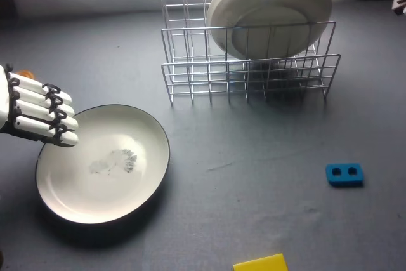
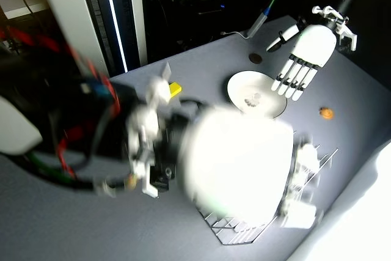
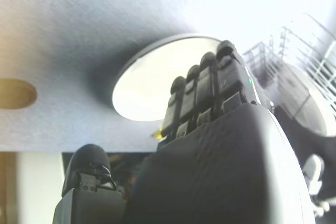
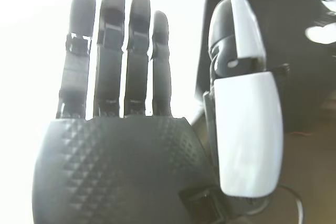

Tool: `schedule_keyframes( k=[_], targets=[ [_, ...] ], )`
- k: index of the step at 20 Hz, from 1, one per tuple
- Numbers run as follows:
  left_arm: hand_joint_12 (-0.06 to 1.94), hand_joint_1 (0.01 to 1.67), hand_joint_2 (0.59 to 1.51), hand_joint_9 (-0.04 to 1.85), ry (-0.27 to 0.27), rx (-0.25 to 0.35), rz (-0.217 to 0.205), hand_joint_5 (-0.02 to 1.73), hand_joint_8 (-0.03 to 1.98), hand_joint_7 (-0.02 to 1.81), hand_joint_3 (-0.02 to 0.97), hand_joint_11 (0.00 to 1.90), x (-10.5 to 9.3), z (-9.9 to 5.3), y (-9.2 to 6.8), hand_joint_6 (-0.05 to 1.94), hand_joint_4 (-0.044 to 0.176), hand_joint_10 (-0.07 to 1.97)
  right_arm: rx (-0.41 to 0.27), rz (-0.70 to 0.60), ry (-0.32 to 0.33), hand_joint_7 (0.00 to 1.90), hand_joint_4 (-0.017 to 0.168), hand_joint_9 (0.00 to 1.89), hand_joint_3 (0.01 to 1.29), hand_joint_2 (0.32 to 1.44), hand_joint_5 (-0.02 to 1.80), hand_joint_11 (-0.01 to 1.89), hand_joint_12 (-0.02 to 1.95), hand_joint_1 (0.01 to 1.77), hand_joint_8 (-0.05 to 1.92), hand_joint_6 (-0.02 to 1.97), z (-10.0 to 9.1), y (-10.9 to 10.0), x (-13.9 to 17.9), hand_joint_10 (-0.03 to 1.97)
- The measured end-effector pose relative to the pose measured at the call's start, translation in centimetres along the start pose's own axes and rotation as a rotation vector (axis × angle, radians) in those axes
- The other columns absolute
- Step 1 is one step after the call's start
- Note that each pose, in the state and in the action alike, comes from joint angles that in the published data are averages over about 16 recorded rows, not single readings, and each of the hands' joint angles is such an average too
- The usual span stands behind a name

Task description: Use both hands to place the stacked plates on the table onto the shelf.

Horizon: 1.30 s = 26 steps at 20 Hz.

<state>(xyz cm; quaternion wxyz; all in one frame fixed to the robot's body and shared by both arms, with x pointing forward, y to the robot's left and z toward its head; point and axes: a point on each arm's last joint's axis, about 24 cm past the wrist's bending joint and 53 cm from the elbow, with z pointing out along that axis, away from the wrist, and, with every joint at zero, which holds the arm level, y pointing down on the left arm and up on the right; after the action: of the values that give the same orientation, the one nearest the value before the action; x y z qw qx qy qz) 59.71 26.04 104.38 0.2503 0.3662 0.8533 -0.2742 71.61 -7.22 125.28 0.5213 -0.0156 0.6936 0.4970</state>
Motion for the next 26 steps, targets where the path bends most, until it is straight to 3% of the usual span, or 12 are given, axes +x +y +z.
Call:
schedule_keyframes(
  k=[5, 11, 20, 26],
  targets=[
    [0.00, 0.02, 1.114, 0.02, 0.020, -0.006, -0.004, 0.04, 0.02, 0.02, 0.021, 0.02, 0.8, 0.2, 0.2, 0.01, 0.001, 0.00, -0.093, -0.263, 0.073, 0.32, 0.002, 0.33, 0.02, 0.88, 0.26, 0.17, 0.55, 1.02, -0.01, 0.05, -0.1, 5.1, 2.9, 0.00],
    [0.00, 0.02, 1.110, 0.01, 0.041, -0.017, -0.012, 0.05, 0.02, 0.03, 0.021, 0.02, 1.6, 0.5, 0.5, 0.01, 0.001, -0.01, -0.154, -0.514, 0.145, 0.03, 0.004, 0.03, 0.02, 0.80, 0.03, 0.03, 0.25, 1.14, -0.01, 0.04, -0.3, 8.7, 7.0, 0.00],
    [0.00, 0.02, 1.104, -0.01, 0.060, -0.032, -0.038, 0.07, 0.02, 0.03, 0.020, 0.02, 2.6, 1.0, 1.2, 0.01, -0.002, -0.02, -0.211, -0.671, 0.209, 0.02, 0.005, 0.02, 0.02, 0.80, 0.02, 0.02, 0.38, 1.22, -0.01, 0.04, -1.1, 10.8, 12.2, 0.00],
    [0.01, 0.02, 1.100, -0.02, 0.079, -0.037, -0.086, 0.06, 0.01, 0.03, 0.020, 0.02, 3.7, 1.4, 1.6, 0.00, -0.005, -0.03, -0.238, -0.701, 0.234, 0.02, 0.005, 0.02, 0.02, 0.81, 0.02, 0.02, 0.38, 1.21, -0.01, 0.04, -1.5, 10.9, 15.4, 0.00]
  ],
)
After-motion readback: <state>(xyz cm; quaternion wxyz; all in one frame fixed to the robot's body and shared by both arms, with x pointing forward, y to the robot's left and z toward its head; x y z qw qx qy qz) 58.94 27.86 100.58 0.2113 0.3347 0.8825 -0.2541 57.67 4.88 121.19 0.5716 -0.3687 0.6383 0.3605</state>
